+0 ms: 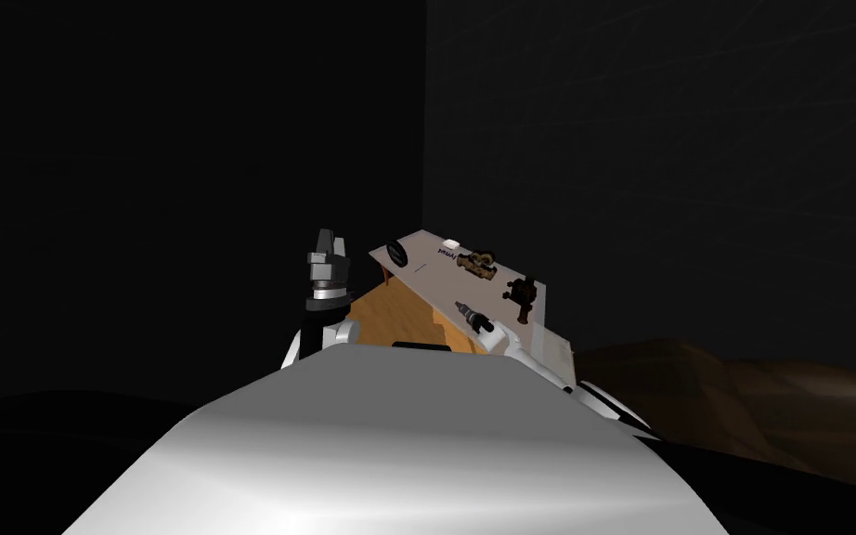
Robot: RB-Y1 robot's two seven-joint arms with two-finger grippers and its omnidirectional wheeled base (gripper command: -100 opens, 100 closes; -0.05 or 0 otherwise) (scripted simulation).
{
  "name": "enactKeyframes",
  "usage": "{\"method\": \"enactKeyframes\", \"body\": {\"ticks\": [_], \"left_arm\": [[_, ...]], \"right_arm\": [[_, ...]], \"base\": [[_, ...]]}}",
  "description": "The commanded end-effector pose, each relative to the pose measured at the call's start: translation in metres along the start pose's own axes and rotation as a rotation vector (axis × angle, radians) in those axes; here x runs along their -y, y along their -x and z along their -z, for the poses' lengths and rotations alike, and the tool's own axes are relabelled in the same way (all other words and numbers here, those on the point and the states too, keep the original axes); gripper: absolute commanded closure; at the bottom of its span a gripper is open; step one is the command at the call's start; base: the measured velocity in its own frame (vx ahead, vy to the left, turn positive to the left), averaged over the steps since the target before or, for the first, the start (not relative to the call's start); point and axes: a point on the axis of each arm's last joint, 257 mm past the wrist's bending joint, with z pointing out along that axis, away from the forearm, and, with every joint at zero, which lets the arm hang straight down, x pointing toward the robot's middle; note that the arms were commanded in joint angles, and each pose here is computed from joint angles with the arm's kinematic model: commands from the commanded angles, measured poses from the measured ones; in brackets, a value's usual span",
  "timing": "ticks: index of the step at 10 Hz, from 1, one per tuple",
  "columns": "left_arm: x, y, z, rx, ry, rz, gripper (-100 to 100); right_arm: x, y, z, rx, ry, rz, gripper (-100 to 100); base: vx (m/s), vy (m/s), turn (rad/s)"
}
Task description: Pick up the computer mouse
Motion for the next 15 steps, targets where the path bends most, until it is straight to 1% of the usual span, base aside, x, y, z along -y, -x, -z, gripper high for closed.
{"method": "enactKeyframes", "body": {"ticks": [1, 2, 3, 4, 5, 6, 7, 8, 9, 11, 12, 14, 15], "left_arm": [[0.000, 0.000, 0.000, 0.000, 0.000, 0.000, 0], [0.000, 0.000, 0.000, 0.000, 0.000, 0.000, 0], [0.000, 0.000, 0.000, 0.000, 0.000, 0.000, 0], [0.000, 0.000, 0.000, 0.000, 0.000, 0.000, 0], [0.000, 0.000, 0.000, 0.000, 0.000, 0.000, 0], [0.000, 0.000, 0.000, 0.000, 0.000, 0.000, 0], [0.000, 0.000, 0.000, 0.000, 0.000, 0.000, 0], [0.000, 0.000, 0.000, 0.000, 0.000, 0.000, 0], [0.000, 0.000, 0.000, 0.000, 0.000, 0.000, 0], [0.000, 0.000, 0.000, 0.000, 0.000, 0.000, 0], [0.000, 0.000, 0.000, 0.000, 0.000, 0.000, 0], [0.000, 0.000, 0.000, 0.000, 0.000, 0.000, 0], [0.000, 0.000, 0.000, 0.000, 0.000, 0.000, 0]], "right_arm": [[0.027, -0.001, -0.001, -0.014, -0.072, 0.013, -100], [0.027, -0.001, -0.001, -0.014, -0.072, 0.013, -100], [0.047, -0.002, -0.001, -0.030, -0.133, 0.031, -100], [0.051, -0.002, -0.001, -0.030, -0.139, 0.030, -100], [0.075, -0.001, 0.002, -0.044, -0.206, 0.045, -100], [0.086, 0.000, 0.003, -0.044, -0.227, 0.045, -100], [0.114, 0.002, 0.008, -0.055, -0.300, 0.056, -100], [0.132, 0.005, 0.013, -0.065, -0.354, 0.065, -100], [0.139, 0.005, 0.014, -0.065, -0.368, 0.065, -100], [0.184, 0.011, 0.030, -0.080, -0.492, 0.072, -100], [0.185, 0.011, 0.030, -0.080, -0.495, 0.072, -100], [0.221, 0.015, 0.047, -0.093, -0.599, 0.069, -100], [0.223, 0.015, 0.047, -0.093, -0.602, 0.069, -100]], "base": [[0.020, 0.003, 0.084], [0.008, 0.003, -0.012], [0.009, 0.012, 0.179], [0.011, 0.004, 0.098], [0.016, 0.007, 0.153], [0.016, 0.003, 0.086], [0.014, 0.007, 0.154], [0.026, 0.009, 0.260], [0.021, 0.004, 0.057], [0.019, 0.017, 0.147], [0.019, 0.012, 0.058], [0.026, 0.021, 0.131], [0.025, 0.014, 0.059]]}}
